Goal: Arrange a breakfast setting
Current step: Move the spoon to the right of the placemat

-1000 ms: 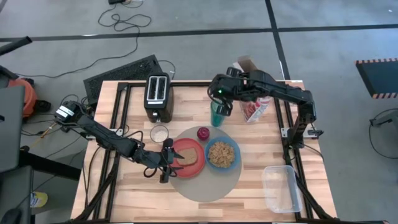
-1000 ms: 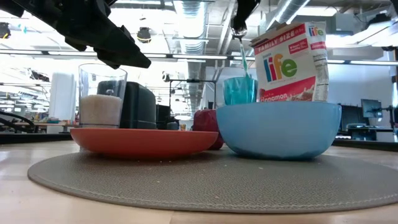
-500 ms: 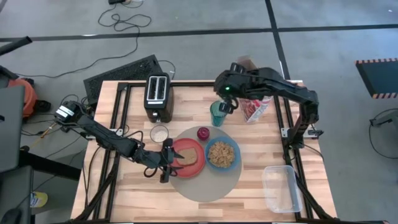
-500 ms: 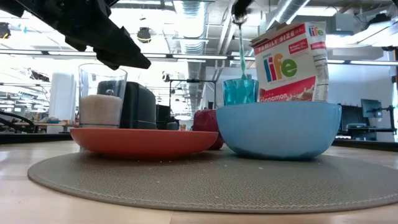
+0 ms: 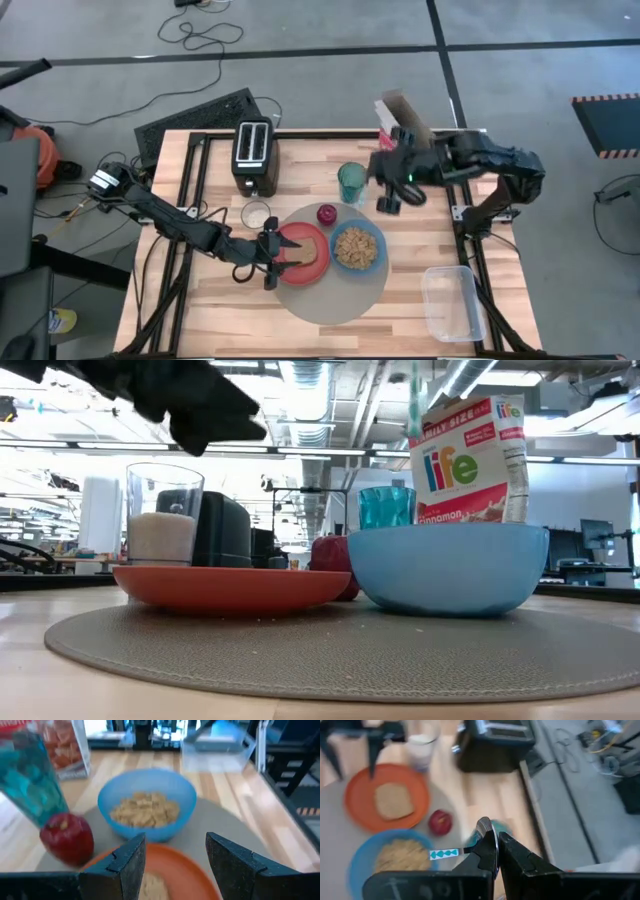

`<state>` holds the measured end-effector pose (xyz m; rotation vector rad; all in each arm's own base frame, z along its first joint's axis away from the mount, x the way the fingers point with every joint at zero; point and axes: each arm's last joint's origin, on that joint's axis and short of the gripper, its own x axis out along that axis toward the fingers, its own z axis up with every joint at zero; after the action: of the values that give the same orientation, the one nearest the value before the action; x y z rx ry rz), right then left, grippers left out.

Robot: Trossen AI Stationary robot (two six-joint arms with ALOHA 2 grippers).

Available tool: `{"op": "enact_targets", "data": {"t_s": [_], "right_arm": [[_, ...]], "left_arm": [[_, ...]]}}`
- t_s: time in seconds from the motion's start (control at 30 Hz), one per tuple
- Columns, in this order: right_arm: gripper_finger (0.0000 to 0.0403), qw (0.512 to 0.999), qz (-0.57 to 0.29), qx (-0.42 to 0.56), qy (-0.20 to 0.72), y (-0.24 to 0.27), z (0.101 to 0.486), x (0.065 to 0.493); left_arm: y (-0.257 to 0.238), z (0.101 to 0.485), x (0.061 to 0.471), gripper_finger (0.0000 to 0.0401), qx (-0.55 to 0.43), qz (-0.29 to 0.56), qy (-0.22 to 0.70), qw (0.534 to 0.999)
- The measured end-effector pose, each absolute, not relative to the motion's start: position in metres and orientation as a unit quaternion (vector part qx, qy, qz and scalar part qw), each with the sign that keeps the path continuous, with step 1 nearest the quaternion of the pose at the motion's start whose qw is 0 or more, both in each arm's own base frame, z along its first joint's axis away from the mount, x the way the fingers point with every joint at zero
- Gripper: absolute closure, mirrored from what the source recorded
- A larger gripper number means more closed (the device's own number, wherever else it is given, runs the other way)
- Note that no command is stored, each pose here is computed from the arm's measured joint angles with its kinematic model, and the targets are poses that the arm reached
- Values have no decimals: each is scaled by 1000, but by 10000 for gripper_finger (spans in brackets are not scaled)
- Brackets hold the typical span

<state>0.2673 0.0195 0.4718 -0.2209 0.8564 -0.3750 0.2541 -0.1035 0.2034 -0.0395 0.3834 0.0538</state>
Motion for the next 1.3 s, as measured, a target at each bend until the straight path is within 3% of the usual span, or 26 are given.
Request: {"op": "enact_targets", "data": {"t_s": [0.27,0.87,1.3], "right_arm": [[365,895,-133,-112,411,53,428,263],[370,894,-100,29,435,89,369,207],[370,879,-94,126,450,82,301,186]], "left_arm": [[-103,210,257,208,-42,33,157,986],[-120,173,271,207,-114,23,187,975],[-134,173,264,208,-127,4,191,973]]}}
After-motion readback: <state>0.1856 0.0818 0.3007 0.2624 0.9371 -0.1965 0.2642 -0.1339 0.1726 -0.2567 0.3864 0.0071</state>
